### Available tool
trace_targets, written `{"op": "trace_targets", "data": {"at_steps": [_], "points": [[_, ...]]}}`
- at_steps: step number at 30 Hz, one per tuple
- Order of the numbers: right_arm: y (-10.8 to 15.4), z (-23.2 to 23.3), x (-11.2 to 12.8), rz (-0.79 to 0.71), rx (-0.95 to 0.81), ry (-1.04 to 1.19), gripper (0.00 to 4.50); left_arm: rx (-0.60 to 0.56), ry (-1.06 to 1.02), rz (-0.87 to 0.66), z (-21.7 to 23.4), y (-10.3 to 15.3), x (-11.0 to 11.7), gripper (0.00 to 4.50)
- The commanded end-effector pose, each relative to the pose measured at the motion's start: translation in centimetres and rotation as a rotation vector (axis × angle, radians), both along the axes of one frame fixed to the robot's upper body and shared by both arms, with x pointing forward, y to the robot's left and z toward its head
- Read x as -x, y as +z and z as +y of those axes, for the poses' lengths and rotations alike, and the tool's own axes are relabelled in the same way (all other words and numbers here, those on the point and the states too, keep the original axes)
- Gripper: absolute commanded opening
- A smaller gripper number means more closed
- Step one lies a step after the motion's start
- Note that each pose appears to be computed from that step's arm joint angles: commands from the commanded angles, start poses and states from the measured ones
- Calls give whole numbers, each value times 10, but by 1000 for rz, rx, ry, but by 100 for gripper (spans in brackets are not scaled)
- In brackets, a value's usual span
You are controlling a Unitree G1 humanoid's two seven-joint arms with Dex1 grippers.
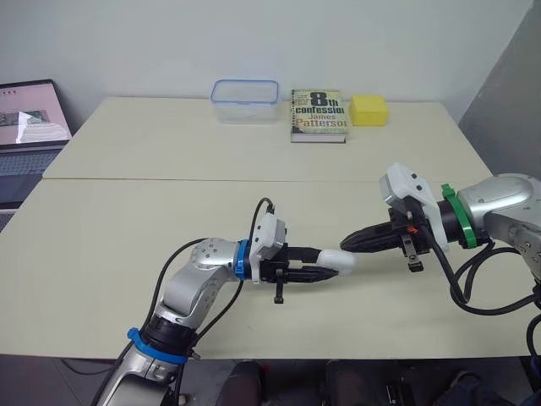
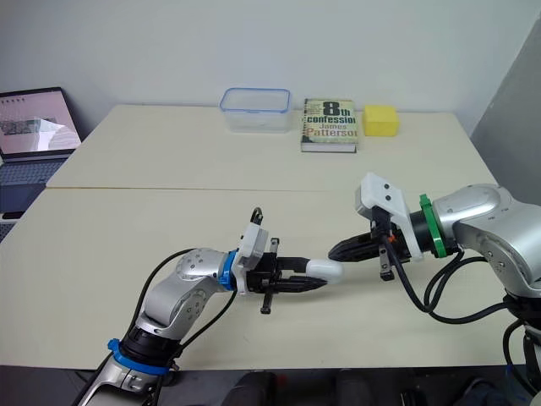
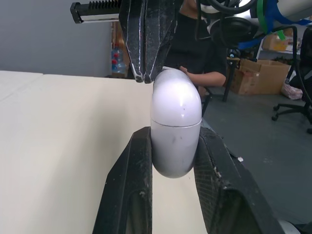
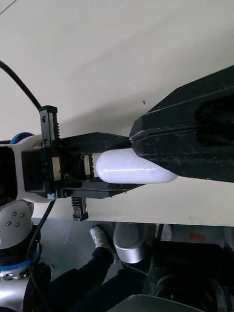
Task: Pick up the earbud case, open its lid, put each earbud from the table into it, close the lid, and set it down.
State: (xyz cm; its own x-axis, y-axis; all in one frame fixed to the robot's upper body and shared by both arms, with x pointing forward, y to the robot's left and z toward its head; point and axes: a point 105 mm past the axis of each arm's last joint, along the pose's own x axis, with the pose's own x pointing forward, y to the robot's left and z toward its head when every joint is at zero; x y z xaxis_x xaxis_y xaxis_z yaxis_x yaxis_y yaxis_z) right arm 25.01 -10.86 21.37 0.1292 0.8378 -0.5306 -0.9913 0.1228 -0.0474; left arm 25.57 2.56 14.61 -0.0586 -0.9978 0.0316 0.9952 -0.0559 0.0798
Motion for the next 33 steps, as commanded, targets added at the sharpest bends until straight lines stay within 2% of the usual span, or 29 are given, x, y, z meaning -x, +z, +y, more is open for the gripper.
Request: {"op": "trace_targets", "data": {"at_steps": [1, 3, 5, 7, 9, 11, 16, 22, 23, 26, 28, 33], "points": [[-2, 6, 4, -43, 15, 34, 0, 50, 41, -46, 2, 16, -6, 80], [5, 4, -10, -102, -6, -17, 0, 49, 78, 15, 5, 14, -10, 80], [12, -2, -21, -166, -15, -63, 0, 39, 125, 136, 10, 8, -16, 80], [15, -9, -31, -223, -10, -111, 0, 18, 172, 332, 18, -3, -24, 80], [10, -19, -37, -264, 17, -159, 0, -16, 281, 486, 28, -17, -42, 80], [7, -23, -38, -274, 25, -172, 0, -46, 348, 543, 32, -24, -53, 80], [-1, -22, -31, -267, 20, -194, 0, -243, 426, 785, 40, -58, -65, 80], [-5, -22, -29, -254, 13, -227, 0, -320, 455, 922, 53, -68, -75, 80], [-5, -23, -29, -250, 10, -233, 0, -337, 468, 924, 56, -71, -75, 151], [-6, -24, -28, -241, 11, -245, 0, -372, 481, 921, 66, -75, -74, 224], [-7, -24, -28, -237, 14, -247, 0, -382, 486, 918, 72, -76, -73, 290], [-6, -26, -26, -259, 33, -234, 0, -434, 505, 838, 101, -71, -57, 430]]}}
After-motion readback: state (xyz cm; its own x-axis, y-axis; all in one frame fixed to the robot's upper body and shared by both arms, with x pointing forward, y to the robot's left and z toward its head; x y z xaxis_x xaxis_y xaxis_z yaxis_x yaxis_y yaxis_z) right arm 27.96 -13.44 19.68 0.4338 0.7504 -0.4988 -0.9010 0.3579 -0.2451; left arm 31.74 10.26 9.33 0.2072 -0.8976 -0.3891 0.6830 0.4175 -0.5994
